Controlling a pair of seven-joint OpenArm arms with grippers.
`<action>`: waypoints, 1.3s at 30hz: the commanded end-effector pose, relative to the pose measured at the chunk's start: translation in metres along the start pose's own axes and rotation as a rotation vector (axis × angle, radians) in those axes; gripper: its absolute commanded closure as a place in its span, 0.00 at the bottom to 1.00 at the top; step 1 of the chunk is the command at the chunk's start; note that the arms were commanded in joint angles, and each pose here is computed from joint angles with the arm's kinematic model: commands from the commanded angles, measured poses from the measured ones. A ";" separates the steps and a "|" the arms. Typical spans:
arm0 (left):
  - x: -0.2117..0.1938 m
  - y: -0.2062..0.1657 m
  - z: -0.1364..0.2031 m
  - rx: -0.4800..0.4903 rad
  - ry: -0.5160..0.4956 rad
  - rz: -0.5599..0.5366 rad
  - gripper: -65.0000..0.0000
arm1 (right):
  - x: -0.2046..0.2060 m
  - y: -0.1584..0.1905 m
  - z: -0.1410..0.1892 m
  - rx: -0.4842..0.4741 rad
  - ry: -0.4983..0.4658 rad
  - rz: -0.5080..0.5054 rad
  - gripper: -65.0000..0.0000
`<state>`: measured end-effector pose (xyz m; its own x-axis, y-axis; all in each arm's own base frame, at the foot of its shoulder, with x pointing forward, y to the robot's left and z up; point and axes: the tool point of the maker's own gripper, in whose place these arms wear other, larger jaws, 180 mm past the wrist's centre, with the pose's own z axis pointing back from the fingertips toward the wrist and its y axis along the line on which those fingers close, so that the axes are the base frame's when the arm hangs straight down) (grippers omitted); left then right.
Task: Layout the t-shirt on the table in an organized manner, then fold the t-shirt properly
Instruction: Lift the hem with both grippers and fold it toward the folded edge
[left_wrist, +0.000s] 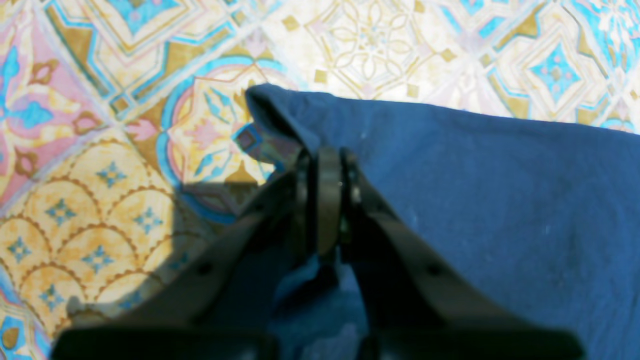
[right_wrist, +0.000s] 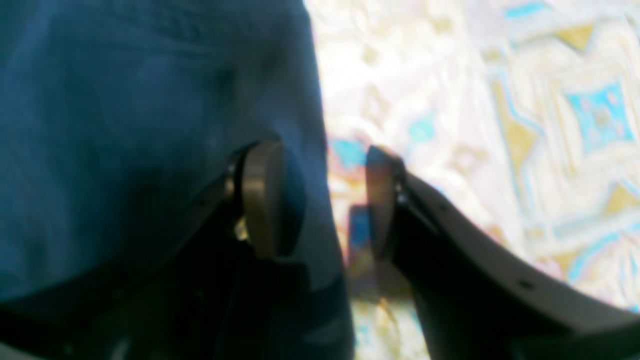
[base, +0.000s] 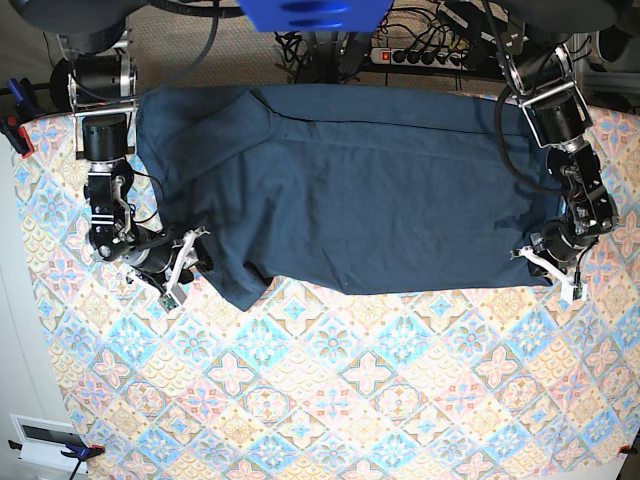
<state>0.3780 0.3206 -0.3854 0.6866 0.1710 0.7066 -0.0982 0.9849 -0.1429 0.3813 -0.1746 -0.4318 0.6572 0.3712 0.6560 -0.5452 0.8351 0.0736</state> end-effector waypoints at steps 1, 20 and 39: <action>0.025 0.004 0.006 0.004 -0.064 -0.012 1.00 | -0.019 0.006 -0.001 0.021 0.088 0.027 0.61; 0.025 0.004 0.006 0.004 -0.062 -0.012 1.00 | 0.014 -0.006 0.016 -0.029 0.004 0.051 1.00; 0.005 0.013 0.042 0.009 -0.109 -0.033 1.00 | 0.013 0.027 0.105 -0.174 -0.079 0.208 1.00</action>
<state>0.3405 0.3196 -0.3769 0.6515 0.1659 0.7403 -0.0824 0.9855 -0.1483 0.3138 -0.1865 -0.3550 0.5236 0.5124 0.6807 -0.5657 0.8065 -0.1719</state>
